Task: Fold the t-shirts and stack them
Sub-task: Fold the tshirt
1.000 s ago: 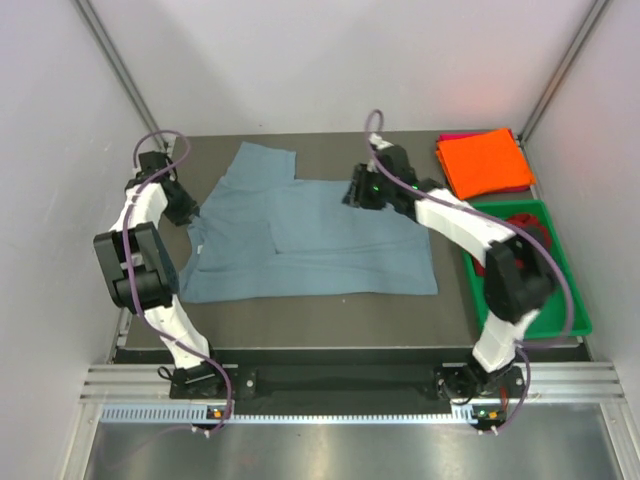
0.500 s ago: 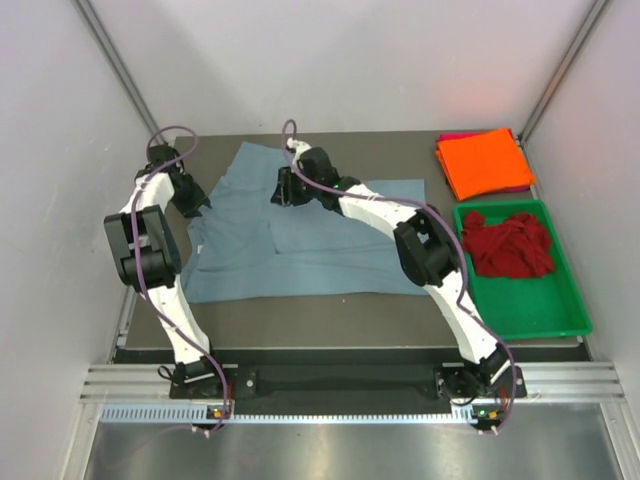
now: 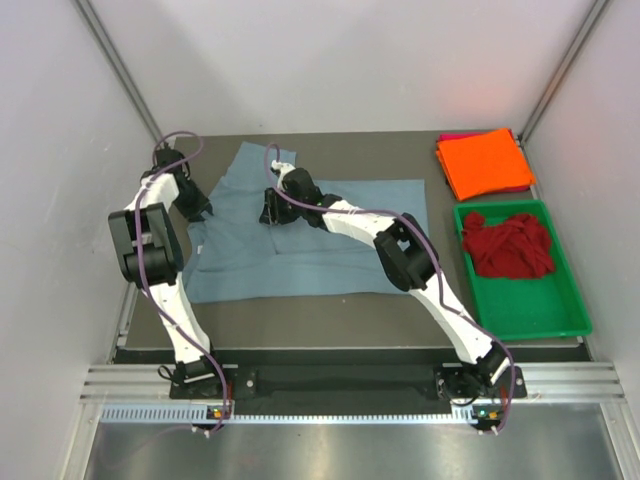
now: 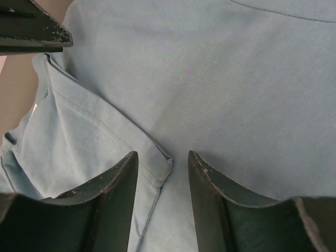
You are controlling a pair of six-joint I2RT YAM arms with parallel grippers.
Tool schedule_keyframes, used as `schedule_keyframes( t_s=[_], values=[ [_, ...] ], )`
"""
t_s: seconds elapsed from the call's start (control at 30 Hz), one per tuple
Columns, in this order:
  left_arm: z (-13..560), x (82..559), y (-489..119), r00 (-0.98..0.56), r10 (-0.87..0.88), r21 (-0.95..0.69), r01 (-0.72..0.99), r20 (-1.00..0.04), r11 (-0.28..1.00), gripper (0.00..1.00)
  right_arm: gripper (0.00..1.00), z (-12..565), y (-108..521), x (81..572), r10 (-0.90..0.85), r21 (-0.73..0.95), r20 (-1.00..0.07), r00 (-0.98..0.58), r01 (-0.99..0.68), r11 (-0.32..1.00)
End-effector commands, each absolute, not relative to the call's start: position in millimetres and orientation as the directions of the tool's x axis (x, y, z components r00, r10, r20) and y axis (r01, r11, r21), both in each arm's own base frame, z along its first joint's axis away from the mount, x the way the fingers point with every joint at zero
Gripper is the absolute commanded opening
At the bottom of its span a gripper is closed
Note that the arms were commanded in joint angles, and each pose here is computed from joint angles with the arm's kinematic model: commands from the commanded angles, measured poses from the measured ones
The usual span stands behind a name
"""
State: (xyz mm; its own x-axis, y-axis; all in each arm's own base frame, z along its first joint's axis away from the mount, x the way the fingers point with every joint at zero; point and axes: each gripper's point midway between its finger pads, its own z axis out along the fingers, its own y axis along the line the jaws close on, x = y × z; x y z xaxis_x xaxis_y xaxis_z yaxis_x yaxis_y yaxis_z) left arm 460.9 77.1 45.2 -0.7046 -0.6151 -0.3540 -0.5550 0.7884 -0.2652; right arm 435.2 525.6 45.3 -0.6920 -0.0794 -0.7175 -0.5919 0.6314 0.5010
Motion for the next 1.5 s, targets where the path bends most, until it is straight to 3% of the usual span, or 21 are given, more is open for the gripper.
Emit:
schedule_keyframes(
  t_s=[0.0,0.47,0.77,0.87,0.93,1.03,1.2,1.33,1.47],
  values=[
    [41,461,77,-0.713,-0.611,-0.252,-0.557,-0.344,0.792,0.34,0.43,66,546,436,-0.048,0.491,-0.765,-0.642,-0.629,0.603],
    [50,464,75,-0.713,-0.608,-0.261,-0.549,-0.349,0.794,0.21,0.39,54,554,422,-0.076,0.497,-0.752,-0.655,-0.639,0.588],
    [56,467,74,-0.714,-0.605,-0.268,-0.543,-0.352,0.796,0.05,0.36,57,557,419,-0.071,0.503,-0.751,-0.656,-0.638,0.583],
    [57,469,73,-0.717,-0.603,-0.274,-0.537,-0.350,0.798,0.00,0.31,60,556,421,-0.070,0.495,-0.757,-0.650,-0.641,0.587],
    [58,469,71,-0.718,-0.602,-0.276,-0.535,-0.349,0.799,0.00,0.23,61,555,421,-0.071,0.489,-0.760,-0.646,-0.641,0.591],
    [61,471,73,-0.711,-0.605,-0.275,-0.539,-0.358,0.796,0.00,0.01,63,554,422,-0.068,0.481,-0.766,-0.639,-0.642,0.597],
    [65,462,94,-0.677,-0.630,-0.167,-0.619,-0.381,0.767,0.00,0.00,69,544,427,-0.054,0.455,-0.780,-0.624,-0.624,0.635],
    [84,456,111,-0.609,-0.657,-0.122,-0.686,-0.444,0.717,0.30,0.00,88,540,430,-0.028,0.436,-0.808,-0.589,-0.628,0.645],
    [97,454,114,-0.588,-0.644,-0.156,-0.668,-0.489,0.728,0.35,0.00,93,528,435,0.005,0.425,-0.818,-0.576,-0.598,0.680]
  ],
)
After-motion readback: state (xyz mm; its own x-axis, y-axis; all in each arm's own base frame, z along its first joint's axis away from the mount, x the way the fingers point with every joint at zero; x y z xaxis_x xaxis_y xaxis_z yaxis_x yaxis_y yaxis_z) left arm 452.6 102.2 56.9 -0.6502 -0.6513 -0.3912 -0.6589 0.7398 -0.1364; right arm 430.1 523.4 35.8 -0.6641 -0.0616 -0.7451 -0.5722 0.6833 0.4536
